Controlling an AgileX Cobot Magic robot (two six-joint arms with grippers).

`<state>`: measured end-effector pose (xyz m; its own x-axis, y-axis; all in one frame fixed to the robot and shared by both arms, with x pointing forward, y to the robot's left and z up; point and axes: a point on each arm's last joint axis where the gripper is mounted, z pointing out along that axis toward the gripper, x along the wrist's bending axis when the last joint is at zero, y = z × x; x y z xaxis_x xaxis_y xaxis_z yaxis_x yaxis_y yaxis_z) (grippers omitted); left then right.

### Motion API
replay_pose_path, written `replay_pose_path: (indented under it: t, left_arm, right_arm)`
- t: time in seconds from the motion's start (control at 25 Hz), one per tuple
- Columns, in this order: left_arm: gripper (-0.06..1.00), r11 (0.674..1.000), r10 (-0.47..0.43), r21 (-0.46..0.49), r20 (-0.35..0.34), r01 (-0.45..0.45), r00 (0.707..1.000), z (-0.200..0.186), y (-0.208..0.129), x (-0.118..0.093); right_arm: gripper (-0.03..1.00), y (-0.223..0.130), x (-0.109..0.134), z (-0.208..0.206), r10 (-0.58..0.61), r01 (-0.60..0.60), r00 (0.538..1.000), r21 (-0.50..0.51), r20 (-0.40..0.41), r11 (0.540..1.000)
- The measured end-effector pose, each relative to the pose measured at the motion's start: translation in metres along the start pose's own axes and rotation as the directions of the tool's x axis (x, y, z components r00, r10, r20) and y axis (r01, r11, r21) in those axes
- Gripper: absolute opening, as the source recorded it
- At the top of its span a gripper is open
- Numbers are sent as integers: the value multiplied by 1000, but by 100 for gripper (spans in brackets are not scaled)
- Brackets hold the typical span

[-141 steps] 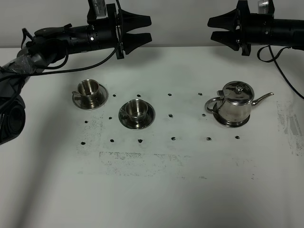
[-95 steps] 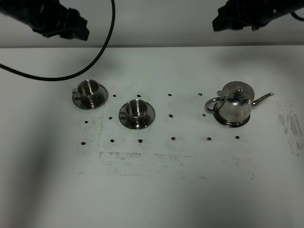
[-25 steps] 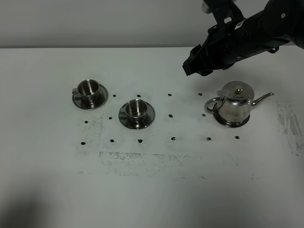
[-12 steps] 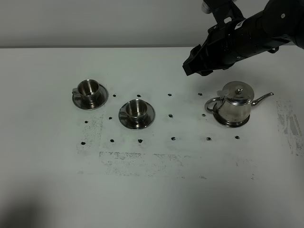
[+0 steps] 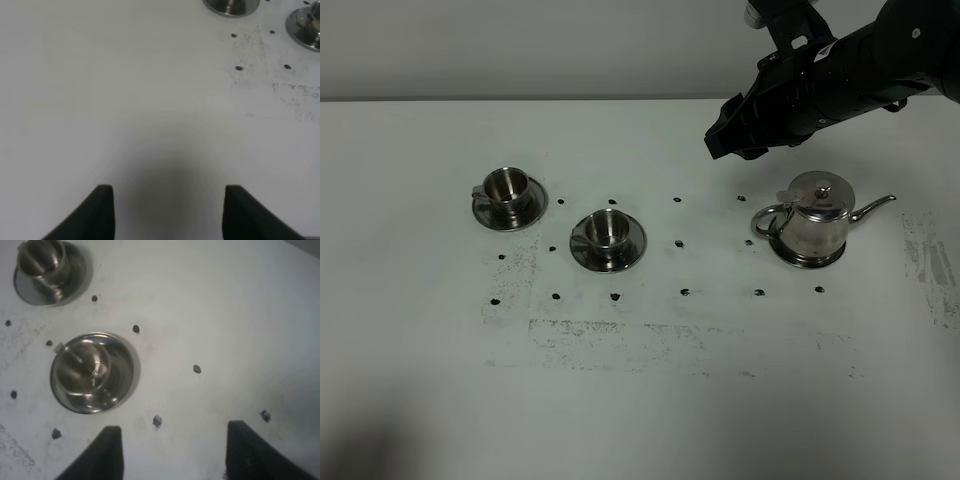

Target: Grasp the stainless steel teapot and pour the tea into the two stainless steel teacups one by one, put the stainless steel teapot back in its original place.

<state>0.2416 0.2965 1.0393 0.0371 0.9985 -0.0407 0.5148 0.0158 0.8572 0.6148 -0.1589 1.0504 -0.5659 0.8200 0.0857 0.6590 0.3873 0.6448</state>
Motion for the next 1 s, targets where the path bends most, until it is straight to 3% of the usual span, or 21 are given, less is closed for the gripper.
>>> replay_pose_path:
  t: [0.48,0.68,1.0]
  left_arm:
    - [47,1000,-2,-4,0,2,1000,0,0,0]
    - [47,1000,-2,-4,0,2,1000,0,0,0]
    - [47,1000,-2,-4,0,2,1000,0,0,0]
  right_arm:
    - [45,0,-1,2,0,0,1000,-6,6,1000]
    - [45,-4,-7,22,13,-13,1000,6,18,1000]
    - [45,-18,-18,58,-1,-6,994,66,107,998]
